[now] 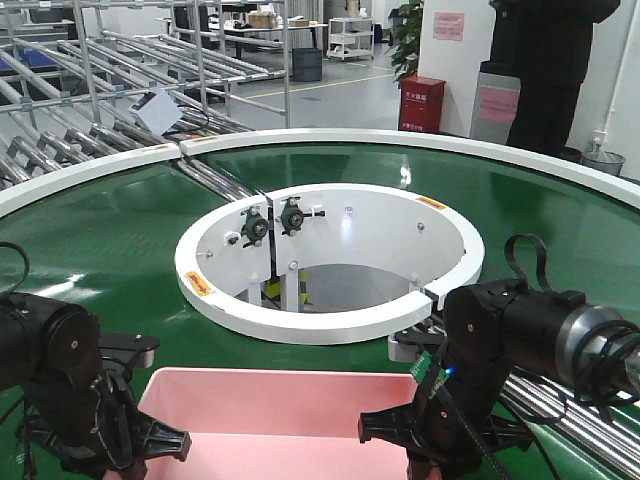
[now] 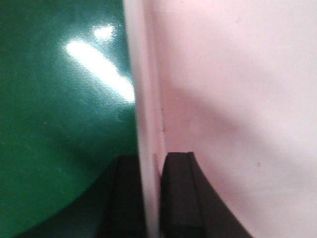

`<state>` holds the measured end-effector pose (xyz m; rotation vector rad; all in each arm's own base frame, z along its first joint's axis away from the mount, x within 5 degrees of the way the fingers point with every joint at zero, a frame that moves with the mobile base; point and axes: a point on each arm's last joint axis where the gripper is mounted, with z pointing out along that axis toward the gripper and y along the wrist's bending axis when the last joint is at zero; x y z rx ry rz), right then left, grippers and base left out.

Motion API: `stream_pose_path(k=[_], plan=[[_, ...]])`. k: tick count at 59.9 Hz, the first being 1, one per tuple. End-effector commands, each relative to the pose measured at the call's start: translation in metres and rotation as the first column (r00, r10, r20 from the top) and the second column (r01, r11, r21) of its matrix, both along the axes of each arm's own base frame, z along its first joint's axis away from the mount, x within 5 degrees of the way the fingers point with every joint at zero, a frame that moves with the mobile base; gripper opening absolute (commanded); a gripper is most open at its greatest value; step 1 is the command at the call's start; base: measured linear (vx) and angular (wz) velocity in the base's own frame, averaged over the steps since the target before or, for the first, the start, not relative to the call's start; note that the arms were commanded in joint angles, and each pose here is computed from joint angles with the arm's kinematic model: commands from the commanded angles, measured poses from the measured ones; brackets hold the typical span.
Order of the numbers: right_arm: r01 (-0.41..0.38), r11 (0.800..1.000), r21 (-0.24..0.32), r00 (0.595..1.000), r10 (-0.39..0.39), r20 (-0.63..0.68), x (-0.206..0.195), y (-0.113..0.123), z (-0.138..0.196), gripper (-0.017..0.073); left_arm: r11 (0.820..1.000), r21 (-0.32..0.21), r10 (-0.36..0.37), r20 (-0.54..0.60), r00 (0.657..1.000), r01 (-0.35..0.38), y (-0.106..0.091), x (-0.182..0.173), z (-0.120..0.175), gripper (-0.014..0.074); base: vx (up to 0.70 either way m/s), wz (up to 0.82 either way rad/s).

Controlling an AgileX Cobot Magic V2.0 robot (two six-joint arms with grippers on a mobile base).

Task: Grab pink bin and stack on right shelf
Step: 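Close both grippers on opposite side walls of the pink bin, then lift the pink bin off the conveyor with both grippers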

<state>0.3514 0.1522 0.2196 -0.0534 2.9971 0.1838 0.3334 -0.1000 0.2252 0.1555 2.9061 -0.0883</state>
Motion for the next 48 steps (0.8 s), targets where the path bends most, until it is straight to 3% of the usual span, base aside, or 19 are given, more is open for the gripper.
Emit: stream_pose_path(k=[1,8,17,30,39,48], plan=[[0.000,1.000,0.030,0.998,-0.003,0.068,0.000,-0.002,0.025,0.0027,1.000,0.005,-0.004,0.097,0.995,0.004,0.003,0.002,0.024,0.0116,0.00,0.00],[-0.016,1.000,0.002,0.996,0.016,0.084,0.000,-0.004,0.027,-0.0015,1.000,0.004,-0.002,0.091,0.996,0.002,0.003,0.002,0.024,0.0064,0.00,0.00],[0.059,0.997,-0.054,0.987,-0.050,0.153,-0.003,-0.015,0.045,-0.0012,1.000,-0.006,0.000,0.114,0.994,0.000,0.003,-0.001,0.032,0.0048,0.00,0.00],[0.089,0.993,-0.077,0.954,-0.063,0.292,-0.018,-0.030,0.089,-0.0008,0.998,-0.055,0.052,0.228,0.972,-0.041,0.002,-0.020,0.073,0.0055,0.00,0.00],[0.132,0.987,-0.089,0.924,-0.090,0.372,-0.034,-0.042,0.111,-0.0006,0.993,-0.074,0.107,0.329,0.938,-0.087,-0.012,-0.042,0.101,0.0059,0.00,0.00],[0.118,0.987,-0.112,0.904,-0.060,0.424,-0.064,-0.047,0.115,-0.0001,0.994,-0.057,0.113,0.397,0.911,-0.098,-0.030,-0.070,0.118,0.0059,0.00,0.00]])
